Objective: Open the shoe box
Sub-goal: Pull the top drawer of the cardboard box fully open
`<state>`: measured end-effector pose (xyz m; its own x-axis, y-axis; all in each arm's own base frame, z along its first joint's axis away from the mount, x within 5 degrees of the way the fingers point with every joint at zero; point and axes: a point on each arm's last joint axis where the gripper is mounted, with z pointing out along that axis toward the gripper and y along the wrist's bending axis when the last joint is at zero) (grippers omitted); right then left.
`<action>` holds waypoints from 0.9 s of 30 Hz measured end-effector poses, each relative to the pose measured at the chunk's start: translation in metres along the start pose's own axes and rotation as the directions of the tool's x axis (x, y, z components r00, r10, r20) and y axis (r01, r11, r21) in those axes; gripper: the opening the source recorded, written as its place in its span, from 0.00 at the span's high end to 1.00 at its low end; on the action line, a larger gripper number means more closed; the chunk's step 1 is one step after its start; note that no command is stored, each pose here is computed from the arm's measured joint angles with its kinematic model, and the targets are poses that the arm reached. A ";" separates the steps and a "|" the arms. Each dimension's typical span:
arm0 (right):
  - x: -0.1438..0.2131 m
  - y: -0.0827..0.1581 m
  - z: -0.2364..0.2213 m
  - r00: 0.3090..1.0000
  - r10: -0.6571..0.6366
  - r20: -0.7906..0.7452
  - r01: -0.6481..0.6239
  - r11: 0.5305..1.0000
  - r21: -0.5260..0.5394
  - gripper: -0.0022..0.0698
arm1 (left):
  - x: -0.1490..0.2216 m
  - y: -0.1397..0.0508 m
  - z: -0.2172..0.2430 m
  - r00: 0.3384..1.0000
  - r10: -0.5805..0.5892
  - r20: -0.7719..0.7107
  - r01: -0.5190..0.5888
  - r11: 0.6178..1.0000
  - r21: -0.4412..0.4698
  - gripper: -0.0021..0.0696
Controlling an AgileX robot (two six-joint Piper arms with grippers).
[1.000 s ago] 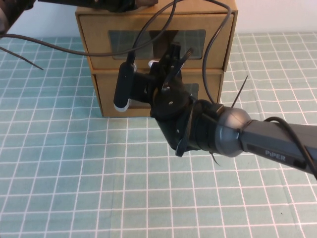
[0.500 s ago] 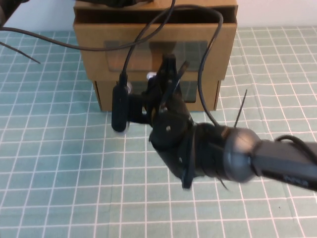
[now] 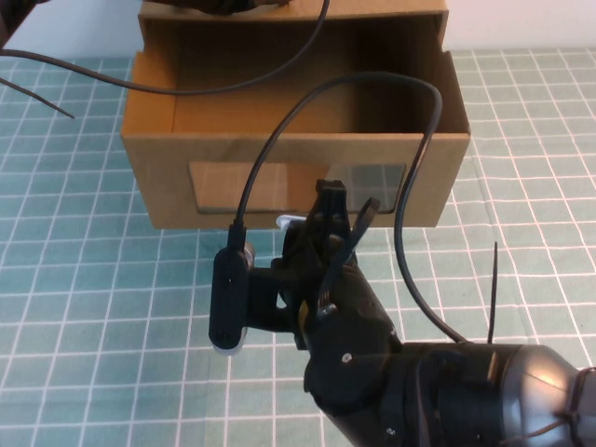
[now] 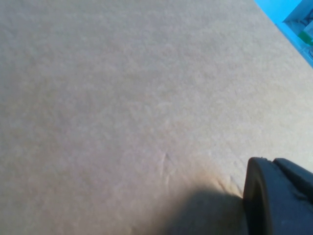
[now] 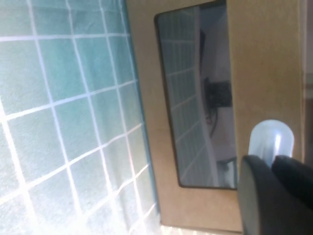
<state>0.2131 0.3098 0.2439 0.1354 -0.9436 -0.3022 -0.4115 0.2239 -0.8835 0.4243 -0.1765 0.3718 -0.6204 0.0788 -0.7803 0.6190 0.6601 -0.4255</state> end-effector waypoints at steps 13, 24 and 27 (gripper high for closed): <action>0.006 0.005 -0.002 0.995 0.080 -0.054 -0.084 0.994 -0.064 0.91 | 0.000 -0.001 -0.001 1.000 -0.003 -0.007 0.003 1.000 0.005 0.98; 0.006 -0.026 -0.030 0.970 0.245 -0.011 -0.244 0.962 -0.120 0.56 | 0.000 -0.001 -0.001 1.000 -0.010 -0.007 0.010 1.000 0.001 0.98; 0.008 -0.040 -0.044 0.945 0.328 0.001 -0.325 0.935 -0.140 0.44 | 0.000 0.000 -0.001 1.000 -0.013 -0.001 0.013 1.000 -0.003 0.98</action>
<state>0.1912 0.2824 0.2928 -0.0063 -0.8178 -0.5754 -0.5550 0.4816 -0.6783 0.4237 -0.1762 0.3726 -0.6285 0.0709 -0.7746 0.6099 0.6630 -0.4342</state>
